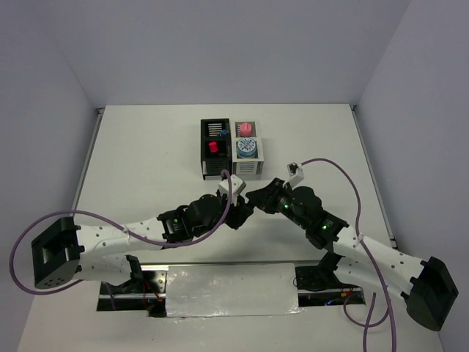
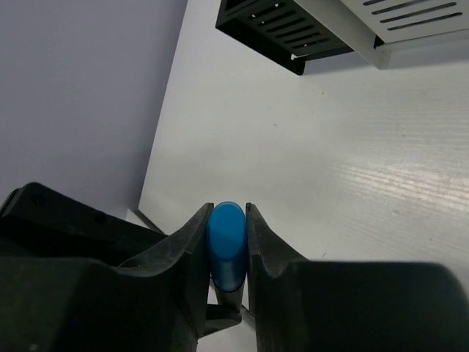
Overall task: Sort the stationery into containers
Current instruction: Place the pen in the storage box.
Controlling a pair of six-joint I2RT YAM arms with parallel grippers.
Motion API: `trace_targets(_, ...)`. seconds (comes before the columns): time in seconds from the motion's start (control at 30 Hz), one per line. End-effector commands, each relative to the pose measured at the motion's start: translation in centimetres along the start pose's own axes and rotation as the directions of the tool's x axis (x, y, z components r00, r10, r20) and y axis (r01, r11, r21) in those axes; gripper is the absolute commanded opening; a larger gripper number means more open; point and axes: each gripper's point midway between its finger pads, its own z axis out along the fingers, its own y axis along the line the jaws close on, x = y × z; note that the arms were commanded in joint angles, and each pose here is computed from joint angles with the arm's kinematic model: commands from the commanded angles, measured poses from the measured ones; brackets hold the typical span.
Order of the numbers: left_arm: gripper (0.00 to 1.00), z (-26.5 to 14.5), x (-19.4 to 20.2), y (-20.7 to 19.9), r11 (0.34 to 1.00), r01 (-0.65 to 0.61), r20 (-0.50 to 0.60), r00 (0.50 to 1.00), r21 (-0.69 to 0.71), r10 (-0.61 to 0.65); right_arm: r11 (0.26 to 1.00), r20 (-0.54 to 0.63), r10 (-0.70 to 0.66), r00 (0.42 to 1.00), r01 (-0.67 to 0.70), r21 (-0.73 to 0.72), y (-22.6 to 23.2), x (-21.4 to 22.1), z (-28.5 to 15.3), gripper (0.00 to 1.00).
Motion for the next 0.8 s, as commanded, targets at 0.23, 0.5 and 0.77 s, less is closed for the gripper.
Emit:
trace_targets(0.23, 0.99, -2.9, -3.1, 3.8, 0.953, 0.06, -0.01, 0.998, -0.297, -0.066, 0.995, 0.144, -0.083, 0.986, 0.089, -0.035, 3.2, -4.0, 1.5, 0.0)
trace_targets(0.5, 0.99, -15.2, -4.9, 8.7, 0.834, 0.117, -0.039, 0.986, -0.54, -0.164, 0.911, 0.29, -0.401, 0.869, 0.411, 0.031, 10.0, -11.8, 7.0, 0.0)
trace_targets(0.77, 0.99, -21.8, -6.7, 12.0, 0.802, 0.013, -0.014, 1.0, -0.597, -0.027, 0.77, 0.283, -0.636, 0.718, 0.613, 0.177, 10.2, -14.0, 16.4, 0.0)
